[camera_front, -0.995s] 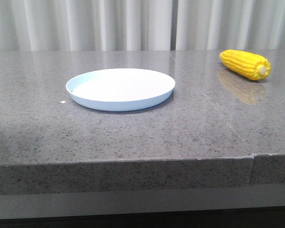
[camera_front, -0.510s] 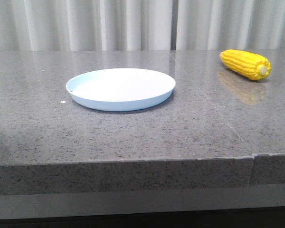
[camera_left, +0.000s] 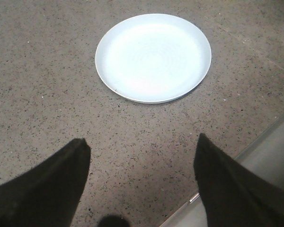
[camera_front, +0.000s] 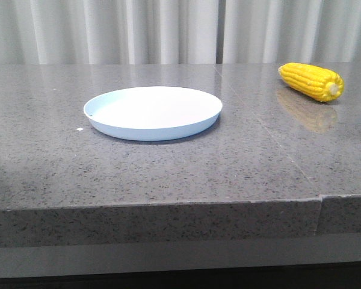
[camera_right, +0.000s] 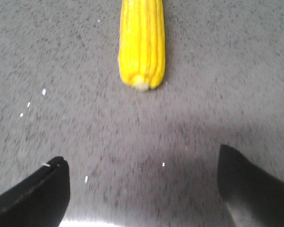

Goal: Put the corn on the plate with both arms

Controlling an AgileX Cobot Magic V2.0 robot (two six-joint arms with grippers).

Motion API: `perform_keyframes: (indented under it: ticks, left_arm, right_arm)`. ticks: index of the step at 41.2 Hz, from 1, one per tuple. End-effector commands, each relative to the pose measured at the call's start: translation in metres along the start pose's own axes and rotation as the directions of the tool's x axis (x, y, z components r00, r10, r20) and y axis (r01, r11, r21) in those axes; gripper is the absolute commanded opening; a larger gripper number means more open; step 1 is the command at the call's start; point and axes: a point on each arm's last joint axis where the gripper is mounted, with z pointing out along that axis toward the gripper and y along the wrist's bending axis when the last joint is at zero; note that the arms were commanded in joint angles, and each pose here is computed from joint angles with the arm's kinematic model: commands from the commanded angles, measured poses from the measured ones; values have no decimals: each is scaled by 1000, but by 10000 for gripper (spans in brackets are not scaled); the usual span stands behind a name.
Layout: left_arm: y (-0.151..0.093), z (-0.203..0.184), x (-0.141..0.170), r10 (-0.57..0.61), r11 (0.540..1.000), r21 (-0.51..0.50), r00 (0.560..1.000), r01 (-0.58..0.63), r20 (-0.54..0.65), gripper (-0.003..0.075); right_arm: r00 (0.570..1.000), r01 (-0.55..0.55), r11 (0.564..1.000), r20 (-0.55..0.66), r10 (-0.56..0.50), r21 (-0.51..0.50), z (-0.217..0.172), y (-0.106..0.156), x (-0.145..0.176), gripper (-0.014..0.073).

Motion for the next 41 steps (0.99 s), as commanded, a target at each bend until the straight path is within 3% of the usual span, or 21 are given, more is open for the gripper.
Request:
perform_keyframes:
  ticks: [1,18,32,35,41]
  left_arm:
    - [-1,-7,-12,-11,1000,8,995,11,96,461]
    - [-1,-7,-12,-11,1000,8,995,11,96,461]
    - [-1,-7,-12,-11,1000,8,995,11,94,461]
    - [-1,-7,-12,-11,1000,8,995,11,94,461]
    - [-1,-7,-12,-11,1000,8,995,11,94,461]
  right_arm:
    - [997,14,1000,72,-14,1,9,0,-32,653]
    - [997,82,996,11,-81,-20,94,7,-87,653]
    - [996,82,996,-32,-83,-16,149,4,-89,650]
    - [996,82,996,-37,-83,-16,152,4,-89,601]
    - [995,83,996,-48,-83,-17,152,4,-88,357]
